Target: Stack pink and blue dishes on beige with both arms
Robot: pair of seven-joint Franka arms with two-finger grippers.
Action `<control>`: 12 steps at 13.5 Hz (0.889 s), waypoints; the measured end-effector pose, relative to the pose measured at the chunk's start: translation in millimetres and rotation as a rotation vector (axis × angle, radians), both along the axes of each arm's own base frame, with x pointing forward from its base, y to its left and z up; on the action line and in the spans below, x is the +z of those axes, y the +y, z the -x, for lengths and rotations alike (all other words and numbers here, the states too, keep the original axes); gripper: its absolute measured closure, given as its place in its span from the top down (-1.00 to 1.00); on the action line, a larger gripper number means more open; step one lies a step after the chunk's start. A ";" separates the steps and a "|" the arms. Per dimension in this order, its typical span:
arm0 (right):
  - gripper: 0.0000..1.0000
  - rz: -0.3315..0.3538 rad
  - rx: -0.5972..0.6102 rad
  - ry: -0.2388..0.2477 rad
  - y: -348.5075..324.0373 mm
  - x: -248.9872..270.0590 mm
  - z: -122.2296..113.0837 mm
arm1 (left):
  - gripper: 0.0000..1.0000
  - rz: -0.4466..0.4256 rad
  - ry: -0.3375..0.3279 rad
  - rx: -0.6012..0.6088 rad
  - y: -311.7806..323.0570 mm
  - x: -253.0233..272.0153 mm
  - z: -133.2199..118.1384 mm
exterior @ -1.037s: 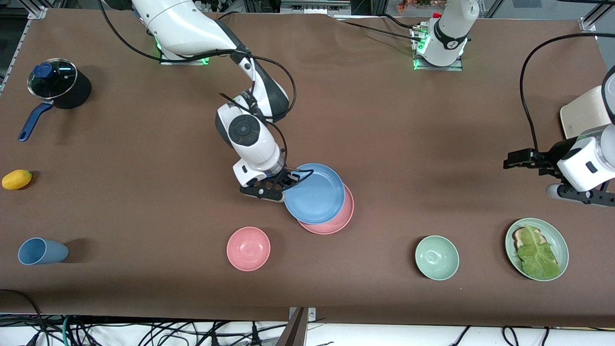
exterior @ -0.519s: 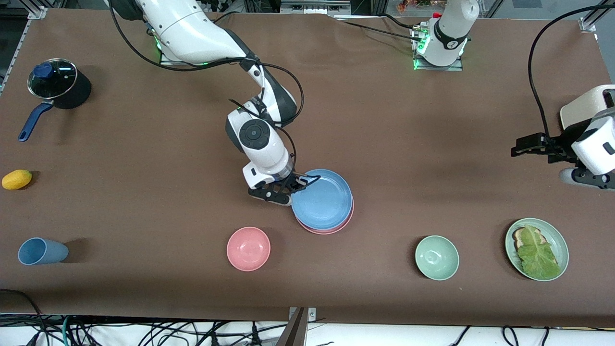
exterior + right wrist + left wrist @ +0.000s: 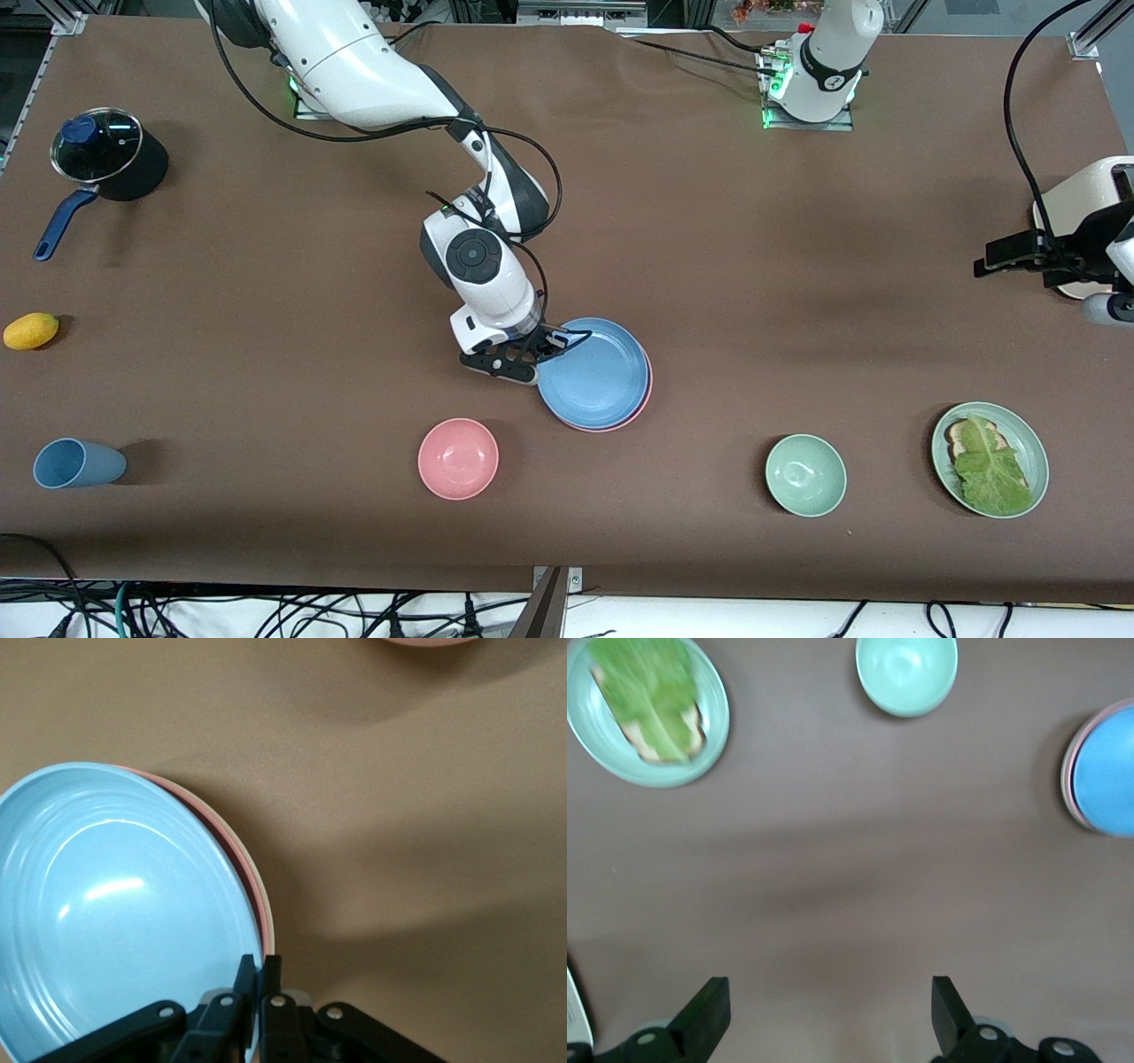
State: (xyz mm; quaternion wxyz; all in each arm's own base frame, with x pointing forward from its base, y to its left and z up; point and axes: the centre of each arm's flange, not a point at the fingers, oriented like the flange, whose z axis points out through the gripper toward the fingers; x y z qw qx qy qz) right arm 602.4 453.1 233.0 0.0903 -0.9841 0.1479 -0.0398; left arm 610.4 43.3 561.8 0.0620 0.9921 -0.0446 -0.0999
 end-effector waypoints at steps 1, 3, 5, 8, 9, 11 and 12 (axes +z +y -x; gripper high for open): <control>-0.82 0.000 0.000 -0.001 0.4 0.0 0.2 | 1.00 -0.015 0.029 -0.010 -2.7 -0.5 4.1; -0.67 -0.002 0.000 -0.003 0.5 1.2 -0.5 | 1.00 -0.034 0.030 -0.018 -4.1 4.7 7.1; -0.33 -0.001 -0.003 -0.010 -1.0 3.3 -3.2 | 1.00 -0.034 0.006 -0.018 -4.6 20.2 13.4; 0.30 0.023 -0.011 -0.013 -10.3 8.3 -11.5 | 1.00 -0.042 0.006 0.015 -20.1 45.8 30.2; 0.50 0.045 -0.014 -0.008 -16.8 13.8 -16.2 | 1.00 -0.051 0.014 0.052 -27.6 49.8 33.7; 0.56 0.094 -0.002 0.008 -33.5 37.1 -28.1 | 1.00 -0.058 0.013 0.072 -45.8 54.8 36.6; 0.74 0.117 0.024 0.011 -44.3 54.2 -34.4 | 1.00 -0.060 0.011 0.068 -53.1 56.6 37.6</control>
